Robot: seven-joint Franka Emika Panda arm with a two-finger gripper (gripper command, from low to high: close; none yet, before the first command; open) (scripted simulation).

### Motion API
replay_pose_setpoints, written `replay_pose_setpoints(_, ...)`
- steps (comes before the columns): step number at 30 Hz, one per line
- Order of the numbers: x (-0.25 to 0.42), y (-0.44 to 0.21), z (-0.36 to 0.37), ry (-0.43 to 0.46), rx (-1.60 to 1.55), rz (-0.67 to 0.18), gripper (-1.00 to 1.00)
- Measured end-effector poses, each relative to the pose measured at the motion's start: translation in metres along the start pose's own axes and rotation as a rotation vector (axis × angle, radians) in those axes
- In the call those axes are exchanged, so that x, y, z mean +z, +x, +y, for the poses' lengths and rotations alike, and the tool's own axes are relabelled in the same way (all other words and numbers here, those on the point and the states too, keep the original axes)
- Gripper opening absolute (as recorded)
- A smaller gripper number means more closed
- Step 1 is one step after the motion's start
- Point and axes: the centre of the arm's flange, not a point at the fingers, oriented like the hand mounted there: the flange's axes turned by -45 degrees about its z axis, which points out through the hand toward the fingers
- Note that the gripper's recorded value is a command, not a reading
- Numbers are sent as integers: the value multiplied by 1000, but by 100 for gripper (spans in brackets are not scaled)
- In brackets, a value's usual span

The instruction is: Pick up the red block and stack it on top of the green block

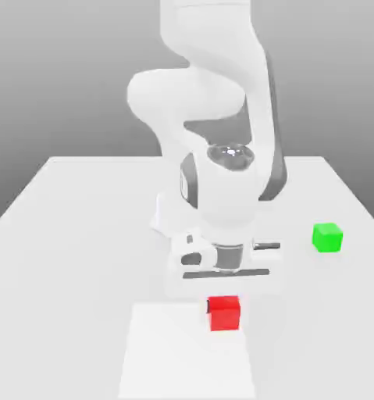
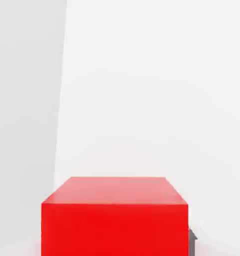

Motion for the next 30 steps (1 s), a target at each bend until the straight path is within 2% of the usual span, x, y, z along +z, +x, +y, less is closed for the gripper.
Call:
replay_pose_setpoints(6, -50, 0, 0, -1, -1, 0, -100)
replay_pose_setpoints(12, -73, -26, -98, 15, -257, 6, -100)
replay_pose_setpoints(22, -93, -152, -247, 17, -768, 4, -100)
replay_pose_setpoints(26, -95, -221, -280, 4, -970, 0, -100)
replay_pose_setpoints(30, -85, -235, -284, -21, -1013, 6, -100)
